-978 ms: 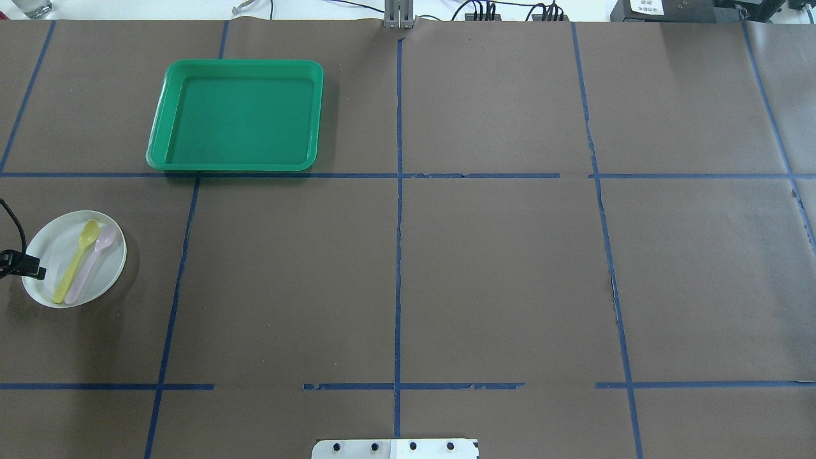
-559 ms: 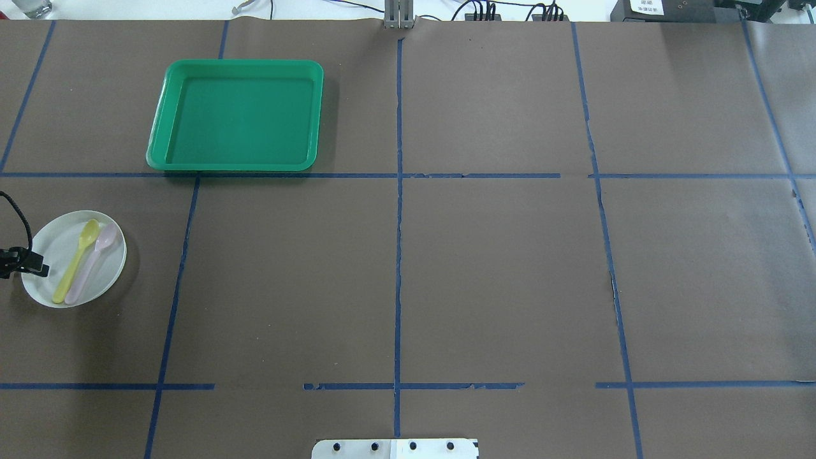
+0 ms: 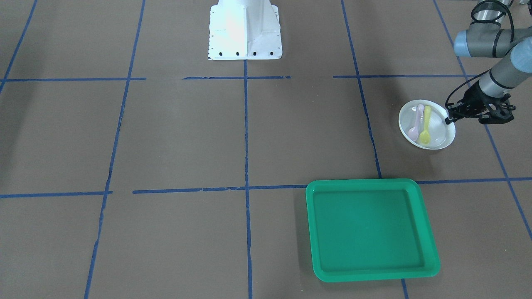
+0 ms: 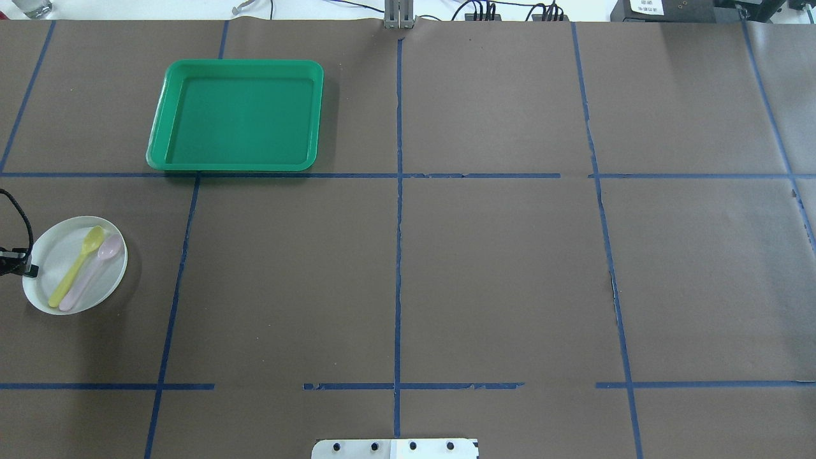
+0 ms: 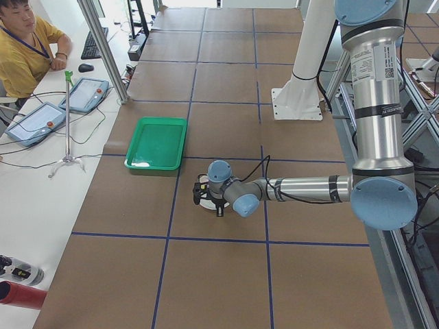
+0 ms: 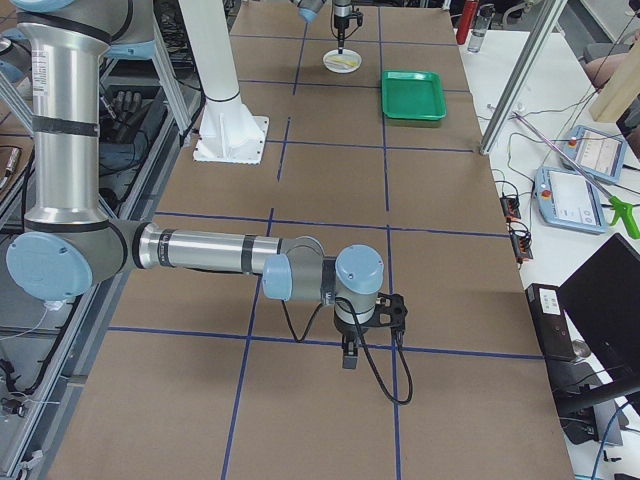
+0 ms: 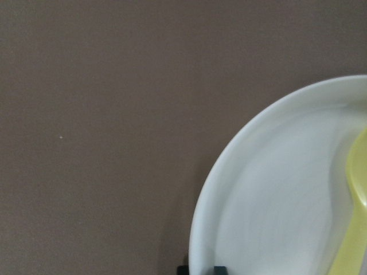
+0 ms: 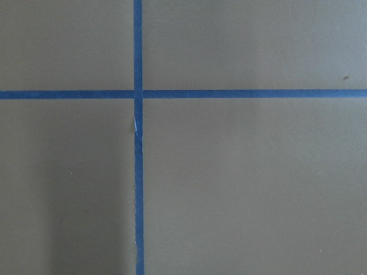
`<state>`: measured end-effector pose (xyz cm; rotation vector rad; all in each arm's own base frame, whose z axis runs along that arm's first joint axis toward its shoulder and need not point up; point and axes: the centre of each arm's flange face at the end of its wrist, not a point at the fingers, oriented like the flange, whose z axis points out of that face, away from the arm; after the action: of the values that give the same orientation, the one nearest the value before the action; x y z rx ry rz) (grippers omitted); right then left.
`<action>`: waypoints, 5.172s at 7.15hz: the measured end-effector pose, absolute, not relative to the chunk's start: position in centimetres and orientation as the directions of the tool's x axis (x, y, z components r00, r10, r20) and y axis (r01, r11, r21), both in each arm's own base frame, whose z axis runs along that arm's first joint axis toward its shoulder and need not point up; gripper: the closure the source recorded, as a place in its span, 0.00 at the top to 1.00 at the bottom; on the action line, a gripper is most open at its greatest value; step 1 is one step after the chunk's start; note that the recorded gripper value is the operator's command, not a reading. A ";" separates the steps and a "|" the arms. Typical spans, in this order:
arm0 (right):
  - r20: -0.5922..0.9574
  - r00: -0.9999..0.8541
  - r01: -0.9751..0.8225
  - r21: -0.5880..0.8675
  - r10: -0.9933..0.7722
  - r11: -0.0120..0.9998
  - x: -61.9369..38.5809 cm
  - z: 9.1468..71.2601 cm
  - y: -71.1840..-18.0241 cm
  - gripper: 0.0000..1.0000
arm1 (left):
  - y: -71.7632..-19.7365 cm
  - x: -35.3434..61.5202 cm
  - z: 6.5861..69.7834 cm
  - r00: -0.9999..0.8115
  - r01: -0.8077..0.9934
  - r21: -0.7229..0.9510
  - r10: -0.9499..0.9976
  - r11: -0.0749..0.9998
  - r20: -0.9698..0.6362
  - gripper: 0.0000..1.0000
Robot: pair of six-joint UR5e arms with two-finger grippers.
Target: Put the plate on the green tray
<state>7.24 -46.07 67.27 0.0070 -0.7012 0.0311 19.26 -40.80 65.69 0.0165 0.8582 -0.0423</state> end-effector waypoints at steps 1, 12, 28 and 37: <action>0.645 0.764 -0.031 -0.004 0.026 1.000 7.2 67.3 -46.1 1.00 | -40.8 19.4 64.3 0.627 0.038 -0.008 -0.030 0.999 -0.778 0.00; 0.645 0.763 -0.031 -0.004 0.026 1.000 7.2 67.3 -46.1 1.00 | -58.9 29.1 46.7 0.357 0.237 -0.337 -0.405 0.911 -0.842 0.00; 0.645 0.764 -0.031 -0.004 0.026 1.000 7.2 67.3 -46.1 1.00 | -58.1 19.8 52.0 0.442 0.297 -0.075 -0.207 0.952 -0.873 0.91; 0.645 0.764 -0.031 -0.004 0.026 1.000 7.2 67.3 -46.1 1.00 | -49.5 -9.8 64.4 0.732 0.026 0.267 0.164 0.963 -0.661 1.00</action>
<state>7.24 -46.06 67.27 0.0069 -0.7011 0.0312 -9.77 -49.49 64.42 0.2674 0.7477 0.0771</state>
